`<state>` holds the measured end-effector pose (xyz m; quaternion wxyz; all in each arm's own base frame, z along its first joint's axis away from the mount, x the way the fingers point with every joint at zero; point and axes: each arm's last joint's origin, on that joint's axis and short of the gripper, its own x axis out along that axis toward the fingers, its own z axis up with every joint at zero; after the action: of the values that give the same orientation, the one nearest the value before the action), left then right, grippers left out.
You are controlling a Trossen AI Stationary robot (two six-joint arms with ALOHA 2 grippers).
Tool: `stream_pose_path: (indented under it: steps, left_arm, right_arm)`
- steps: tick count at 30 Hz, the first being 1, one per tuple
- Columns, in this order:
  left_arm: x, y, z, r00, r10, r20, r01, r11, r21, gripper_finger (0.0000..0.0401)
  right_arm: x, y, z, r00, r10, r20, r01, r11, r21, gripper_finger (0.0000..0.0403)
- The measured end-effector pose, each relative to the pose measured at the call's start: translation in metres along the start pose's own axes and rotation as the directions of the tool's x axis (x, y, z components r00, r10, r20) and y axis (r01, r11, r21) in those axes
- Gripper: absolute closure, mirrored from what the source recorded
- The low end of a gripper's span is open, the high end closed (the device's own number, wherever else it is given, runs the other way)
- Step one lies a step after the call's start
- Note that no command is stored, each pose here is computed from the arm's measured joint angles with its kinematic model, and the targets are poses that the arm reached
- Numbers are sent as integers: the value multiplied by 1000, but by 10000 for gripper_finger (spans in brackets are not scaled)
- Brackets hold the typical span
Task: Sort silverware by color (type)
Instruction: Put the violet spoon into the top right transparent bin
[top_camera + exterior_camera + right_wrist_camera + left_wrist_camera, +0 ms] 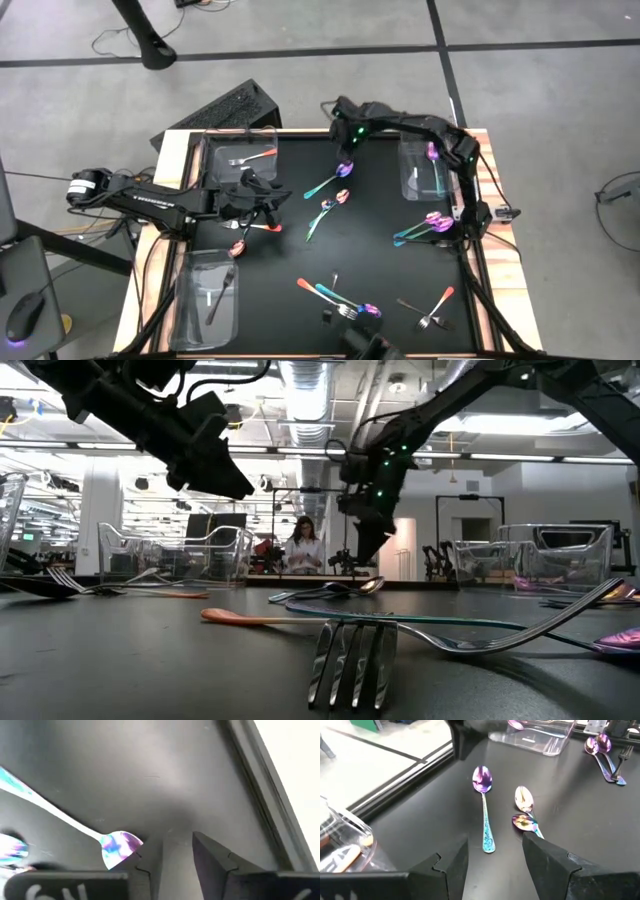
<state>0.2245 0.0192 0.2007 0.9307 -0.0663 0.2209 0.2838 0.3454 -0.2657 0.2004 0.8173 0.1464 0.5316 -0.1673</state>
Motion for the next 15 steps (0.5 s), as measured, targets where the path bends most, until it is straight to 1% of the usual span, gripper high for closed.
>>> stream_pose_path:
  steps: [3, 6, 8, 10, 13, 15]
  left_arm:
    - [-1, -1, -3, 1000, -1, -24, 0, 1000, -23, 227]
    - [-2, -2, -6, 999, 30, -40, -31, 999, -34, 227]
    - [-3, -2, -7, 997, 67, -29, -68, 997, -34, 227]
    - [-4, -2, -6, 994, 104, -14, -105, 994, -31, 227]
    - [-4, 0, -6, 989, 148, 1, -147, 989, -31, 227]
    - [-4, 0, -6, 986, 166, 7, -165, 986, -31, 227]
  right_arm:
    - [-3, -22, -5, 996, 81, 26, -83, 991, 103, 251]
    - [2, -35, -16, 994, 105, -3, -103, 982, 159, 228]
    - [8, -36, -22, 992, 120, -26, -114, 977, 180, 216]
    - [15, -30, -28, 988, 149, -49, -138, 974, 178, 208]
    - [22, -20, -34, 977, 197, -76, -184, 970, 156, 205]
    - [26, -13, -36, 975, 204, -87, -191, 971, 142, 207]
